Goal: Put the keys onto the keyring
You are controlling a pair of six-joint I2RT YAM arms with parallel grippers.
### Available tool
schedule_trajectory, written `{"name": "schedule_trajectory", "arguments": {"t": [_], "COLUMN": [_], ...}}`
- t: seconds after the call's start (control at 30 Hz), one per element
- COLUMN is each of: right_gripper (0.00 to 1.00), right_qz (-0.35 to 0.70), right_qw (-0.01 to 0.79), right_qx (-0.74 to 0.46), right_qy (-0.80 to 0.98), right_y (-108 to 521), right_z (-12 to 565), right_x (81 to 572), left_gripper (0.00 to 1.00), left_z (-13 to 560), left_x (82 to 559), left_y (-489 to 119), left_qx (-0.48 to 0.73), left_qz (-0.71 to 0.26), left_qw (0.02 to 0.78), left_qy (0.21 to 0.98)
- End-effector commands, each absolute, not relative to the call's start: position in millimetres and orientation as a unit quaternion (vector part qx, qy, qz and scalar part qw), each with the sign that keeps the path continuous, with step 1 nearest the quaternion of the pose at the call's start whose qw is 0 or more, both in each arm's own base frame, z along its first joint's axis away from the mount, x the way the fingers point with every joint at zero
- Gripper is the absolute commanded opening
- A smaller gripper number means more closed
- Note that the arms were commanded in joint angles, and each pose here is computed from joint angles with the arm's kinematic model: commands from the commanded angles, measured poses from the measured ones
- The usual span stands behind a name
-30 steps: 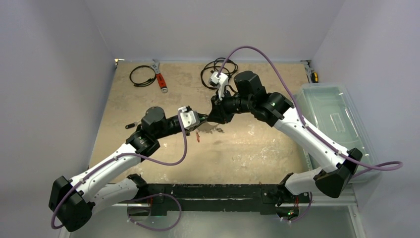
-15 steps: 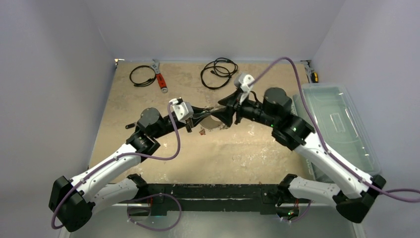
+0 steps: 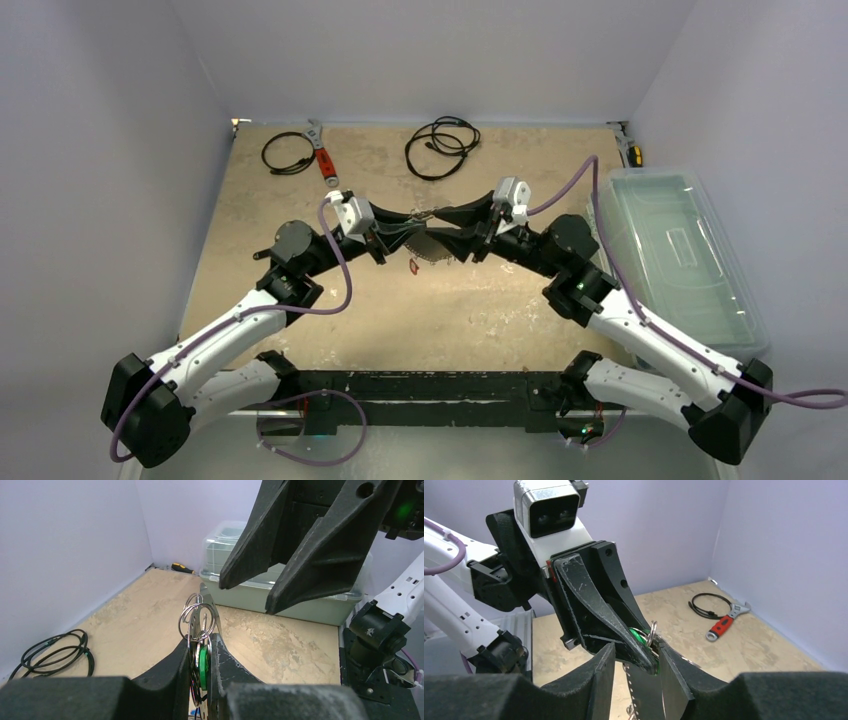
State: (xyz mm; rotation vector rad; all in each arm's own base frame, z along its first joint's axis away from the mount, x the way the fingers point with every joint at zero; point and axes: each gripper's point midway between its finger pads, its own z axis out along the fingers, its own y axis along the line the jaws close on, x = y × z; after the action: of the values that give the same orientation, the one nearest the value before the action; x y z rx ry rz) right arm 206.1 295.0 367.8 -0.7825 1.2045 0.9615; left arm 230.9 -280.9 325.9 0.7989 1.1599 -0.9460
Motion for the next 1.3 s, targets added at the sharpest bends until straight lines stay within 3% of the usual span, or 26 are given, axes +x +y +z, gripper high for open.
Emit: {"name": "schedule_trajectory", "arguments": {"t": [0.0,0.33,0.5,0.77,0.87,1.27], "right_gripper": [0.4,0.34,0.2,0.1,0.0,0.0], "right_qz": [0.443,0.437,0.437,0.424,0.417,0.37], "right_qw": [0.678,0.672,0.661,0.664,0.659,0.568], "right_qx": [-0.363,-0.369,-0.375,-0.362,-0.36,-0.34], "right_qy": [0.461,0.471,0.481,0.499,0.512,0.652], "right_y": [301,311,317,315,314,316], "right_z": [403,397,390,390,389,382], "right_x": [194,204,209,216,220,245], "left_gripper": [0.0,0.0,0.0,0.0,0.0,0.0], "left_z": [349,349,348,347,348,322], "left_x": [224,224,224,223,223,239], "left_y": [-280,-280,-280,-280,-279,-273], "left_qx": [0.354,0.354,0.355,0.357,0.358,0.425], "left_qz": [-0.429,-0.429,-0.429,-0.427,-0.425,-0.318], "left_qw": [0.683,0.684,0.683,0.683,0.684,0.682], "left_qy": [0.474,0.472,0.473,0.473,0.472,0.503]}}
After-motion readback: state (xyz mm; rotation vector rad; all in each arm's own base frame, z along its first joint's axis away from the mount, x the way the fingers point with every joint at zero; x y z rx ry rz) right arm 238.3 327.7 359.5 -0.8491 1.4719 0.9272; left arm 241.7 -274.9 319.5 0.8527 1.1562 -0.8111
